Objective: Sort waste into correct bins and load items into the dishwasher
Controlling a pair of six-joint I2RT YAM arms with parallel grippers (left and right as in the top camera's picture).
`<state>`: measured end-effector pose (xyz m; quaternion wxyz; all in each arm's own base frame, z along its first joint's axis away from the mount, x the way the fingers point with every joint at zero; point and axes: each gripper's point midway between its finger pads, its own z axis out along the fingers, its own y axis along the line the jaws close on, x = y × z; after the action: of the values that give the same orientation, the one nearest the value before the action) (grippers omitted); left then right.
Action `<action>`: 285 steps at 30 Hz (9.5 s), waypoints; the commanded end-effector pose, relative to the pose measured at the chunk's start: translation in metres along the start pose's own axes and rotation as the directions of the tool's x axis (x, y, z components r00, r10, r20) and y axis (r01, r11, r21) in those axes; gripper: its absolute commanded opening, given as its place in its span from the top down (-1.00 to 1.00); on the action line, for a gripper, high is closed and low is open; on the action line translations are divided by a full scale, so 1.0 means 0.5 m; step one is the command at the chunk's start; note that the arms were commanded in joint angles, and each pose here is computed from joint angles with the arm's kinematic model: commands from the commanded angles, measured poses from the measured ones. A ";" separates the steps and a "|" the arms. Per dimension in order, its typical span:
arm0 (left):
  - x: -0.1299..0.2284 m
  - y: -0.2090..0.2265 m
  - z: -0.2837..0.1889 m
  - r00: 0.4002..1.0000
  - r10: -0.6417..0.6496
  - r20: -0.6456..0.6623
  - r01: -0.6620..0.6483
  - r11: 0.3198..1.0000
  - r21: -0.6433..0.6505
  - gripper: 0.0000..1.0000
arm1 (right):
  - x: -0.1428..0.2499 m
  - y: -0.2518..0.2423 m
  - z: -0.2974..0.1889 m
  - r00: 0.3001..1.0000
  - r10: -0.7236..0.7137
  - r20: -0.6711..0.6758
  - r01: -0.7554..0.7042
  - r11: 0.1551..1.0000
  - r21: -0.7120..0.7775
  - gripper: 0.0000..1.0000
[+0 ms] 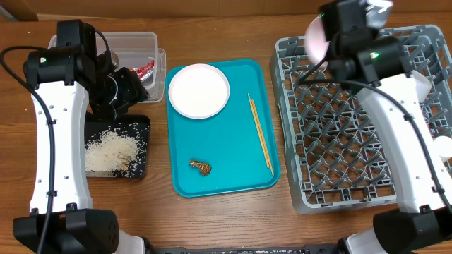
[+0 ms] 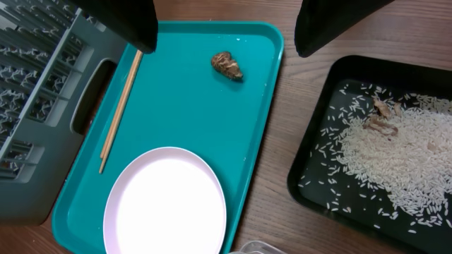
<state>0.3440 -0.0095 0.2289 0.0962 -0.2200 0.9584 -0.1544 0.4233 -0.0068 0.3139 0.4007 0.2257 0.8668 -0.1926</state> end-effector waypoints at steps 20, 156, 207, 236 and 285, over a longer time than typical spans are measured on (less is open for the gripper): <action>-0.018 -0.009 -0.027 0.997 0.014 0.075 -0.014 1.000 -0.001 -0.37 | -0.178 -0.289 0.144 0.983 -0.014 0.183 -0.058 0.922 0.383 0.92; -0.020 -0.012 -0.027 0.997 0.020 0.081 -0.020 1.000 0.002 -0.42 | 0.533 -0.155 0.073 0.310 -0.138 -0.941 -0.098 0.979 -0.176 0.92; -0.016 -0.010 -0.027 0.997 0.017 0.071 -0.017 1.000 -0.002 -0.43 | 0.575 -0.166 0.087 0.355 -0.160 -0.921 0.123 0.985 -0.124 0.92; -0.017 -0.009 -0.027 0.996 0.042 0.074 -0.042 0.999 -0.007 -0.63 | 0.386 -0.079 0.053 0.578 -0.138 -0.804 -0.107 0.964 -0.242 0.92; -0.005 0.052 -0.031 0.997 0.042 0.062 -0.030 0.984 -0.173 -0.76 | 0.462 0.600 -0.004 0.850 -0.482 -0.211 0.174 0.636 -0.751 -0.78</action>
<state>0.3304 0.0178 0.2208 0.0843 -0.2273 0.9679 -0.0661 0.4493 0.2860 0.1148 0.2404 -0.0950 0.9558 0.1398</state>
